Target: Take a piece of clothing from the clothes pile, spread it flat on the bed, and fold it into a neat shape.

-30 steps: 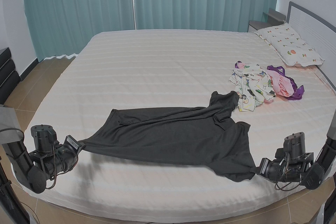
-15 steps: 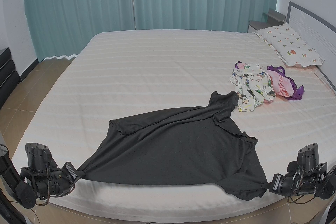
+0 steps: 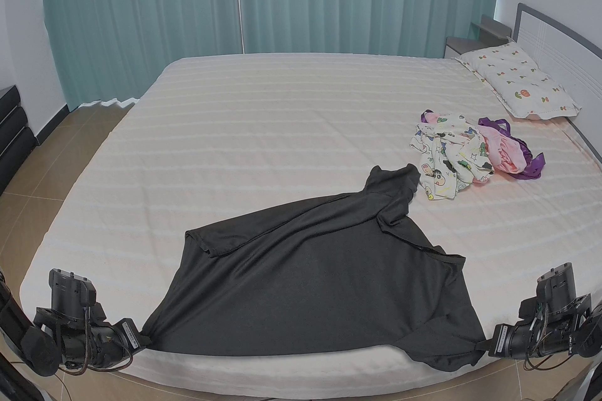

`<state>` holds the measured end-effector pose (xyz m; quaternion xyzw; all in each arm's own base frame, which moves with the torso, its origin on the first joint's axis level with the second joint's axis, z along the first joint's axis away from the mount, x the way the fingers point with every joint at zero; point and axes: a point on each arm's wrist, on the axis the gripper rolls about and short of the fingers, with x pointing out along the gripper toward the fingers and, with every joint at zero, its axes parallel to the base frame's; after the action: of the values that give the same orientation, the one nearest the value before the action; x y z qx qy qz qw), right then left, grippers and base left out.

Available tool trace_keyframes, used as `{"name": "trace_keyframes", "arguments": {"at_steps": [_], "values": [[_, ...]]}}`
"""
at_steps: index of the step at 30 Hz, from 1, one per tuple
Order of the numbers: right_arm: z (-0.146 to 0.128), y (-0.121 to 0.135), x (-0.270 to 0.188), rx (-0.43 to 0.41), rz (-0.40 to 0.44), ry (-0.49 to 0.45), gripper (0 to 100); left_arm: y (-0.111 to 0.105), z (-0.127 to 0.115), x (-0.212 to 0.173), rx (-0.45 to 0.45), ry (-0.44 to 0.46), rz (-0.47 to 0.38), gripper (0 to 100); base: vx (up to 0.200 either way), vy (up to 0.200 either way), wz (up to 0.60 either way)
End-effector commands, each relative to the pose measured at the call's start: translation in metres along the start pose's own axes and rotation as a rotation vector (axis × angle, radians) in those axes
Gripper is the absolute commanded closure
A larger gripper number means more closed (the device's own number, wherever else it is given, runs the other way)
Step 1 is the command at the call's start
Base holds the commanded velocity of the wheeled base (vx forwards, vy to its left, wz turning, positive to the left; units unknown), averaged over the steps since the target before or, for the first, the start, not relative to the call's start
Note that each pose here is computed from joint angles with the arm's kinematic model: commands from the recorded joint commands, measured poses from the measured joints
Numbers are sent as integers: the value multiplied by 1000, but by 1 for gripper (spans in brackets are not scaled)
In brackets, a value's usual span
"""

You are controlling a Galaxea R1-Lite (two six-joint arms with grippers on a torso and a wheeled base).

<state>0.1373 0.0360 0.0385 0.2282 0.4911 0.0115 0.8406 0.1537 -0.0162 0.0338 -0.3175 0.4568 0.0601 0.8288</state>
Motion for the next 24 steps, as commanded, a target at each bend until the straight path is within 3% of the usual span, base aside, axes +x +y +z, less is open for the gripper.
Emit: {"name": "trace_keyframes", "arguments": {"at_steps": [1, 2, 3, 10, 13, 18, 24], "values": [[-5, -4, 4, -4, -29, 46, 100, 1, -8, 3, 23, 57, 18, 100, 0, 0, 0], [-5, -4, 4, -4, -29, 46, 100, 1, -8, 3, 23, 57, 18, 100, 0, 0, 0], [-5, -4, 7, -1, -33, 54, 0, 0, -9, 4, 31, 63, 15, 0, 0, 0, 0], [13, 0, 10, 33, -6, -10, 0, -7, 0, 7, 29, 25, -8, 0, 0, 0, 0], [32, 4, 12, 60, 16, -62, 0, -14, 19, 6, 5, -57, -48, 0, 0, 0, 0], [58, 17, 15, 83, 127, -104, 0, -40, 50, 7, -52, -158, -150, 0, 0, 0, 0], [78, 28, 25, 126, 187, -102, 0, -68, 81, 33, -72, -160, -223, 0, 0, 0, 0]]}}
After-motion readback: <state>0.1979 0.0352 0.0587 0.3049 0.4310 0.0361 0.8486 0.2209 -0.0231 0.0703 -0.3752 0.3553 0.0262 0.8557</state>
